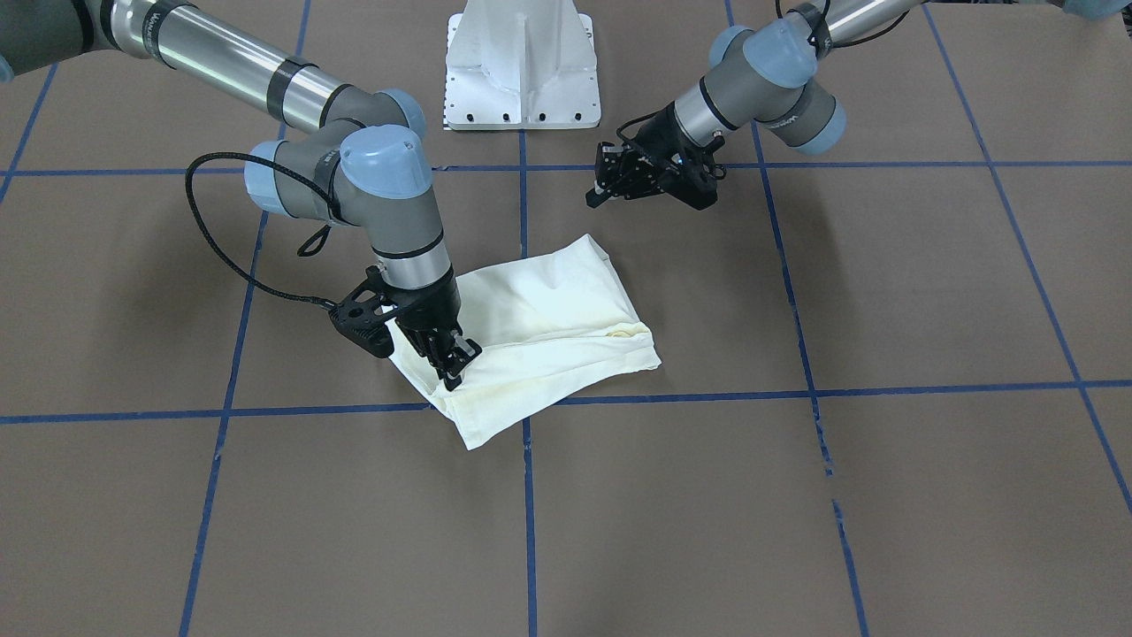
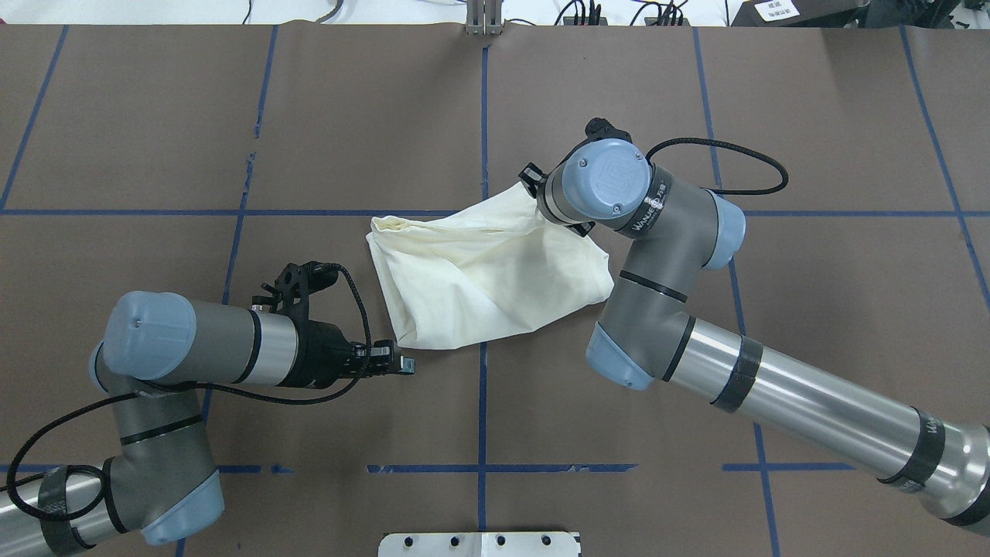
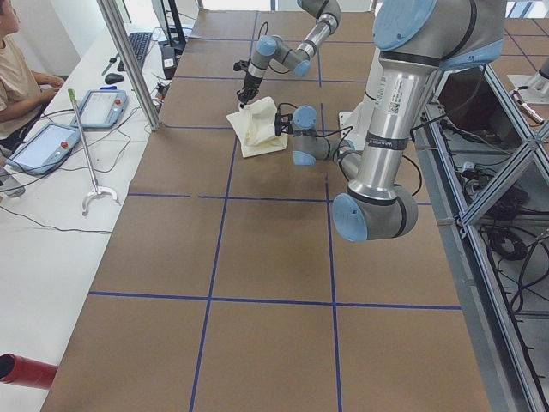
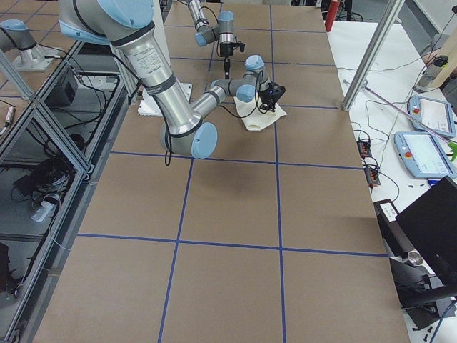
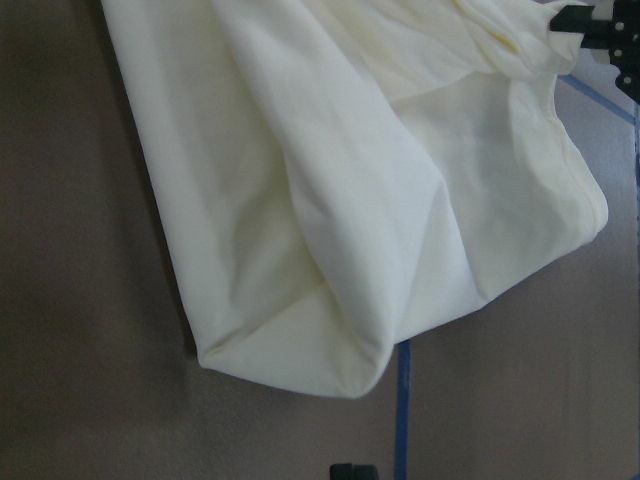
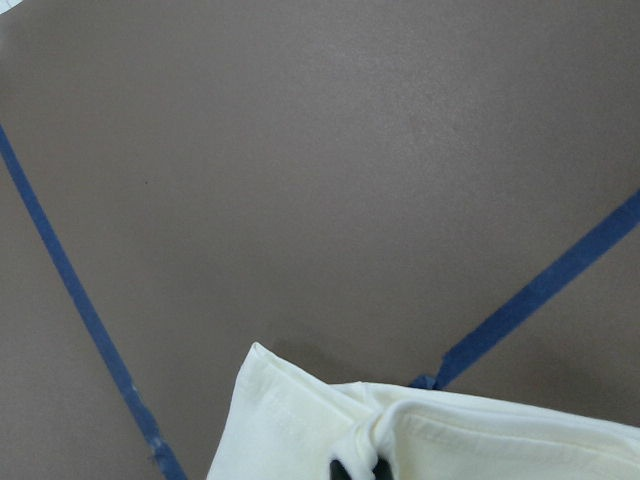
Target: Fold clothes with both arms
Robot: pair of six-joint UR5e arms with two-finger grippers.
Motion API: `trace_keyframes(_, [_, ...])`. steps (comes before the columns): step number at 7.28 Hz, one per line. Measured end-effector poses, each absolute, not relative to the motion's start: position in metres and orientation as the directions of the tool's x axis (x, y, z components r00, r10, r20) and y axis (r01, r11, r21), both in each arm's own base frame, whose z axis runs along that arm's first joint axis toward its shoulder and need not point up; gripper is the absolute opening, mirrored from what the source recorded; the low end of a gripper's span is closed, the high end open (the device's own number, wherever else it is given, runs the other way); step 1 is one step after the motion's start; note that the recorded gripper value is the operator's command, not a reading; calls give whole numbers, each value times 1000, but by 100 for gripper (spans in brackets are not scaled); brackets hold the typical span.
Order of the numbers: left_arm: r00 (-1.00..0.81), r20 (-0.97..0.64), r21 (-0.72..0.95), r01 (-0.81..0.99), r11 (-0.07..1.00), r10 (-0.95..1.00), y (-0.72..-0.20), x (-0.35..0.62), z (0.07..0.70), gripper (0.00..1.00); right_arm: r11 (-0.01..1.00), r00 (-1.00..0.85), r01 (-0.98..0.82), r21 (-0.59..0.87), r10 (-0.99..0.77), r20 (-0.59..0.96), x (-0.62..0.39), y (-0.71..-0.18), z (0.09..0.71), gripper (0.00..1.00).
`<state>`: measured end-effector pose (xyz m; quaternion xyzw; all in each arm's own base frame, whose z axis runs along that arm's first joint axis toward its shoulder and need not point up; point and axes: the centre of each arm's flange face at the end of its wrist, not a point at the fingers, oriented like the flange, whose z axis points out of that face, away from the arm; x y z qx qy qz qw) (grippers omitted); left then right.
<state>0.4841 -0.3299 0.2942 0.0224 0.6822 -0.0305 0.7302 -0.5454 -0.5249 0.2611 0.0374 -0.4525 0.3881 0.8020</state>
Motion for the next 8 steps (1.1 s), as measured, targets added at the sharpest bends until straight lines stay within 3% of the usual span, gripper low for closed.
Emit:
trace_keyframes(4, [149,-987,-28,167,985,-53,-364,516,266,0,744,292,-602,-289,542,788,-520,-538,233,100])
trace_keyframes(8, [228,-970,-36,197,980,-82,-378,541,305,0,753,294,-587,-299,542,787,-509,-532,241,100])
